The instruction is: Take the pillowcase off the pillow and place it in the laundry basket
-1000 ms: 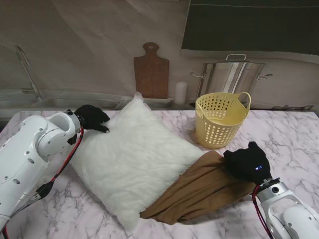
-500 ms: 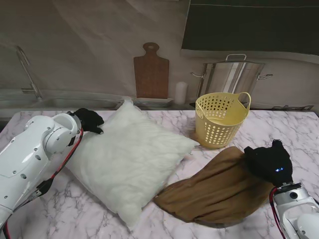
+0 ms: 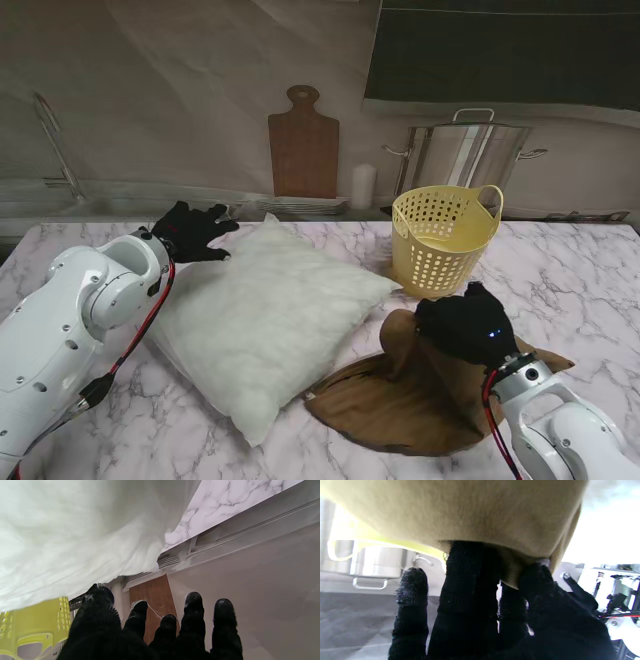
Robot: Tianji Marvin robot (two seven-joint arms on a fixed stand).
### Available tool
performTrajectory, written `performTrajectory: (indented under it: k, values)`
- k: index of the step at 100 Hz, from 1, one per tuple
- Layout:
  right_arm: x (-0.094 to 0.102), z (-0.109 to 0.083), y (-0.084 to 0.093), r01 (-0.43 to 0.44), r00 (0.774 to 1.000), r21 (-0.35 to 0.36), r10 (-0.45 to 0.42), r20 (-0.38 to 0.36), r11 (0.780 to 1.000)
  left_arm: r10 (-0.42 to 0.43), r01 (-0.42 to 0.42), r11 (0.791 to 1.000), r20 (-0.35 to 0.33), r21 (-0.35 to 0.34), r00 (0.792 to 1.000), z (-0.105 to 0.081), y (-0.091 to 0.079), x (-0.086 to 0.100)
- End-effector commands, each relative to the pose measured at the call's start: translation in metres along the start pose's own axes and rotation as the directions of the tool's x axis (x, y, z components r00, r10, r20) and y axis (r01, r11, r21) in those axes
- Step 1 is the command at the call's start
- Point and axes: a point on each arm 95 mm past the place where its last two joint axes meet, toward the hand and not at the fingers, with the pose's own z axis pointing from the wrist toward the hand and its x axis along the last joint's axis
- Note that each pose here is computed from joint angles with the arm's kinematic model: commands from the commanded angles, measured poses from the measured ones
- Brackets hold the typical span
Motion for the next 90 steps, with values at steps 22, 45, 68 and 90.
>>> performTrajectory:
  k: [22,45,68,90]
  values:
    - [0.035,0.008,-0.029,-0.144,0.986,0.128,0.153,-0.063,0.981,-0.086,0.088,0.994,-0.028,0.068,0.996,-0.006,0.002,0.027]
    - [0.052,0.004,-0.052,-0.221,0.966,0.339,0.253,-0.051,0.914,-0.144,0.149,0.983,-0.046,0.105,0.988,-0.007,0.014,0.046]
    - [0.049,-0.017,-0.045,-0.152,0.981,0.433,0.19,-0.046,0.889,-0.187,0.191,0.978,-0.054,0.087,0.981,-0.002,0.027,0.056]
    - [0.035,-0.02,-0.027,-0.239,0.971,0.138,0.239,0.018,0.961,-0.198,0.201,0.976,-0.049,0.08,0.979,-0.001,0.032,0.059]
